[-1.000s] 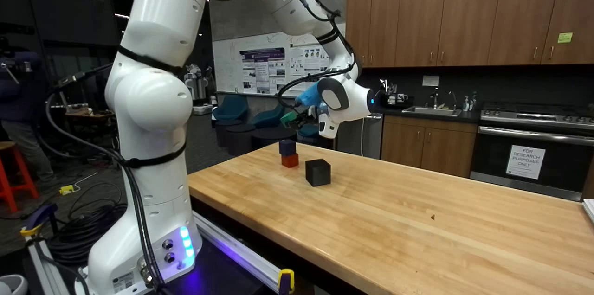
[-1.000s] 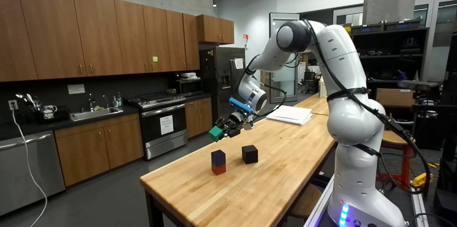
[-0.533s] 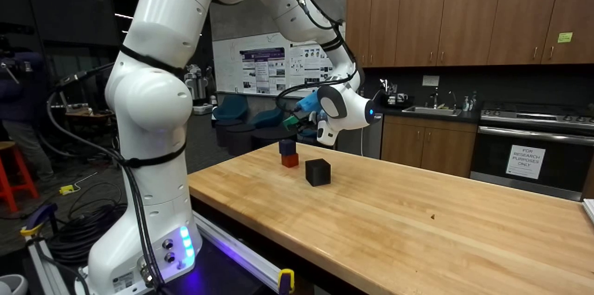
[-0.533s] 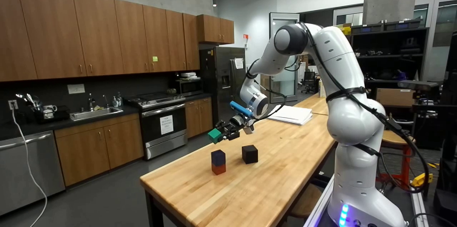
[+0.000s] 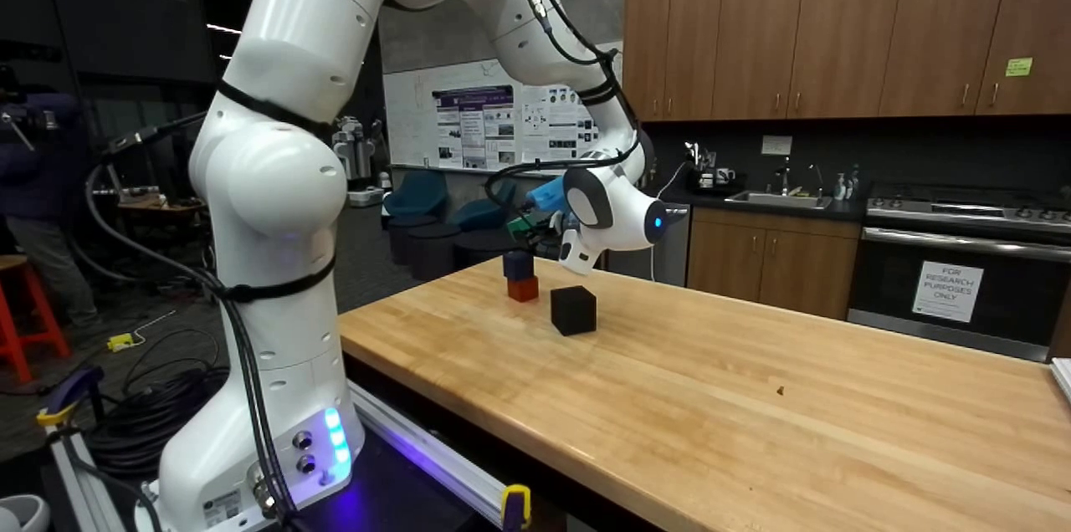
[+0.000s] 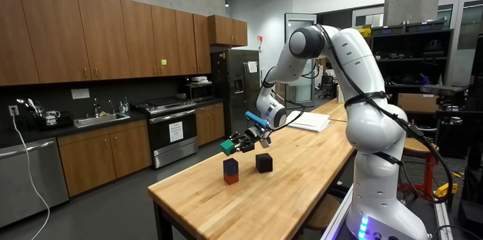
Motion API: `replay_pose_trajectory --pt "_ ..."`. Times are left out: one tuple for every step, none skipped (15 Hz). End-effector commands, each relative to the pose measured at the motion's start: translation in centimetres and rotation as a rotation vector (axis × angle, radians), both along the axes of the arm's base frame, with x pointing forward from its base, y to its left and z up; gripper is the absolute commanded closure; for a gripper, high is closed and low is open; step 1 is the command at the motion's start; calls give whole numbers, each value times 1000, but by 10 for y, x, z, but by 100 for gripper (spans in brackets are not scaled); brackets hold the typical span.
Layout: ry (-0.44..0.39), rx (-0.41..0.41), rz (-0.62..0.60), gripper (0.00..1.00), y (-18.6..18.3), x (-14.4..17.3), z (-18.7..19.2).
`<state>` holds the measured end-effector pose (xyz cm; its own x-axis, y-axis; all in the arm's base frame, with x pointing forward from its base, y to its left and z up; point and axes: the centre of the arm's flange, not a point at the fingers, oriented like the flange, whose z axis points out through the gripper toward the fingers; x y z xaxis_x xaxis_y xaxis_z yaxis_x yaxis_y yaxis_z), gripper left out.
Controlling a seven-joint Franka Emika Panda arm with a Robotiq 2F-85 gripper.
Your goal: Stack all the cubes
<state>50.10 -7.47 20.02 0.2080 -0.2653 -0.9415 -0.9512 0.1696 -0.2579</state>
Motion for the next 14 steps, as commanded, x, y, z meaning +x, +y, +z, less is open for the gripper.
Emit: replay_pose_trajectory --pt "15 17 -32 76 9 -11 -2" --pt "21 20 -34 76 11 -13 -4" --pt "26 24 -37 76 12 -15 -5" --pt "28 26 -35 76 14 -17 -7" --pt "34 28 -35 76 16 -20 -9" --pt "37 30 -34 76 17 -21 -10" --pt "41 31 -34 76 18 -23 -12" --pt "48 31 -31 76 20 -25 -13" --pt "51 32 -30 76 21 -26 -14" --pt "54 34 -29 76 22 -28 -15" --pt "56 35 -26 76 24 -29 -16" --pt "56 36 -25 76 25 -30 -17" --pt "56 37 -25 76 26 -31 -17" --pt "55 36 -25 76 26 -31 -17"
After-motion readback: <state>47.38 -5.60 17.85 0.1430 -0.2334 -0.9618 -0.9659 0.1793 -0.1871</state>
